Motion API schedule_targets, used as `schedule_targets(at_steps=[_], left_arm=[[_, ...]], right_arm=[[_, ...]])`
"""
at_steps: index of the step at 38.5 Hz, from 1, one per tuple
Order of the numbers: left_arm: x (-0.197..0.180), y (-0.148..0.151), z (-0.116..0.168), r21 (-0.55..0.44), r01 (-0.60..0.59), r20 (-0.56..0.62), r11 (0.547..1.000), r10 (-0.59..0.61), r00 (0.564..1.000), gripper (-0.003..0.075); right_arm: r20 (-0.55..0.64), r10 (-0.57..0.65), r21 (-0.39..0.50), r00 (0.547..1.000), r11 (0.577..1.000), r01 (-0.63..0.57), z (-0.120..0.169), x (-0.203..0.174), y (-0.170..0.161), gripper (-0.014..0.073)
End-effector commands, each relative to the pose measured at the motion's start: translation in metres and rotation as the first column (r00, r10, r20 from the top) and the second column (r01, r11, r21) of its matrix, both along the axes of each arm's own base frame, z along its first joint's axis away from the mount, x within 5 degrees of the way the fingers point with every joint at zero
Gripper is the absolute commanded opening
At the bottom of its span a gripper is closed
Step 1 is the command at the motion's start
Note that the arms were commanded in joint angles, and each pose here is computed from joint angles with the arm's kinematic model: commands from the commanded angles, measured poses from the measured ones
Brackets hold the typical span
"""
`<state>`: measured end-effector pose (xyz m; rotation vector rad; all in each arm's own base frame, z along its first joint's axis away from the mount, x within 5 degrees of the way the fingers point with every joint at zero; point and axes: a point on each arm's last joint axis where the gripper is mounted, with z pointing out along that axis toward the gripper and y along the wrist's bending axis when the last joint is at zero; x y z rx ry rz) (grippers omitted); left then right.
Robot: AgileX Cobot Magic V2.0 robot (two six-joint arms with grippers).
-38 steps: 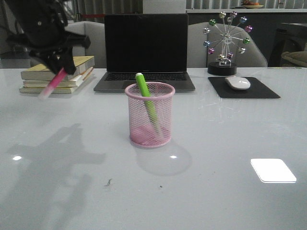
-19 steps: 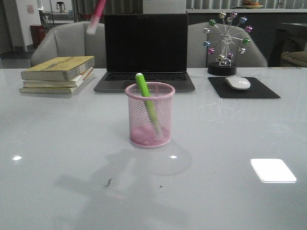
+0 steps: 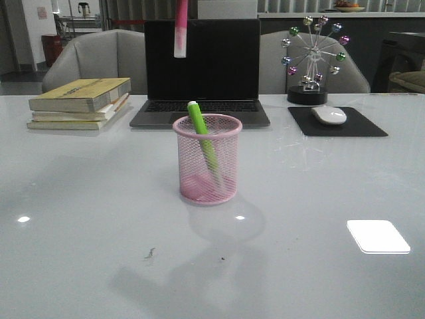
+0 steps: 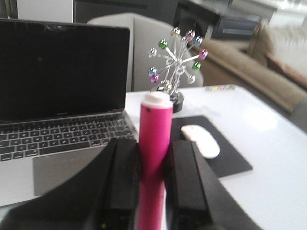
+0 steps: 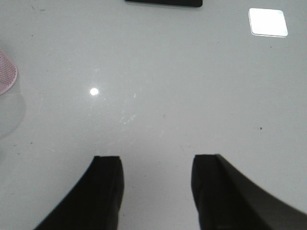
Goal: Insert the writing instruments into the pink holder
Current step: 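Lift the pink marker upright with the left gripper toward the holder, then lower the pink marker into the holder beside the green one, release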
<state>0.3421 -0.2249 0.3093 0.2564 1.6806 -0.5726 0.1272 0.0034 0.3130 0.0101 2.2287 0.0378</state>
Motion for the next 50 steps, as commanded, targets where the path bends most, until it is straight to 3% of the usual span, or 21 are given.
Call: schedule_targets(at_steps=[1,12,30,35,45,50], left_arm=[[-0.02,0.001,0.028,-0.16,-0.004,0.197,0.987,0.036,0.98,0.0092],[-0.03,-0.018,-0.009,-0.104,0.034,0.129,0.994,-0.021,0.991,0.0092],[-0.023,-0.026,-0.035,-0.047,0.046,0.085,0.998,-0.042,0.995,0.0096],[-0.023,-0.03,-0.041,0.002,0.076,0.083,0.997,-0.075,0.994,0.016],[-0.023,-0.029,-0.037,-0.018,0.071,0.116,0.997,-0.068,0.991,0.0449],[-0.025,-0.024,-0.027,-0.025,0.066,0.123,0.998,-0.063,0.99,0.0458]], right_arm=[[0.075,-0.004,-0.031,0.997,0.999,0.007,0.012,0.003,-0.002,0.0444],[0.06,-0.005,-0.054,0.998,0.998,0.009,0.011,0.002,-0.004,0.0444],[0.059,-0.005,-0.055,0.998,0.998,0.009,0.011,0.002,-0.004,0.0444],[0.059,-0.005,-0.055,0.998,0.998,0.009,0.011,0.002,-0.004,0.0444],[0.058,-0.005,-0.055,0.998,0.998,0.009,0.011,0.002,-0.004,0.0444],[0.058,-0.005,-0.055,0.998,0.998,0.009,0.011,0.002,-0.004,0.0444]])
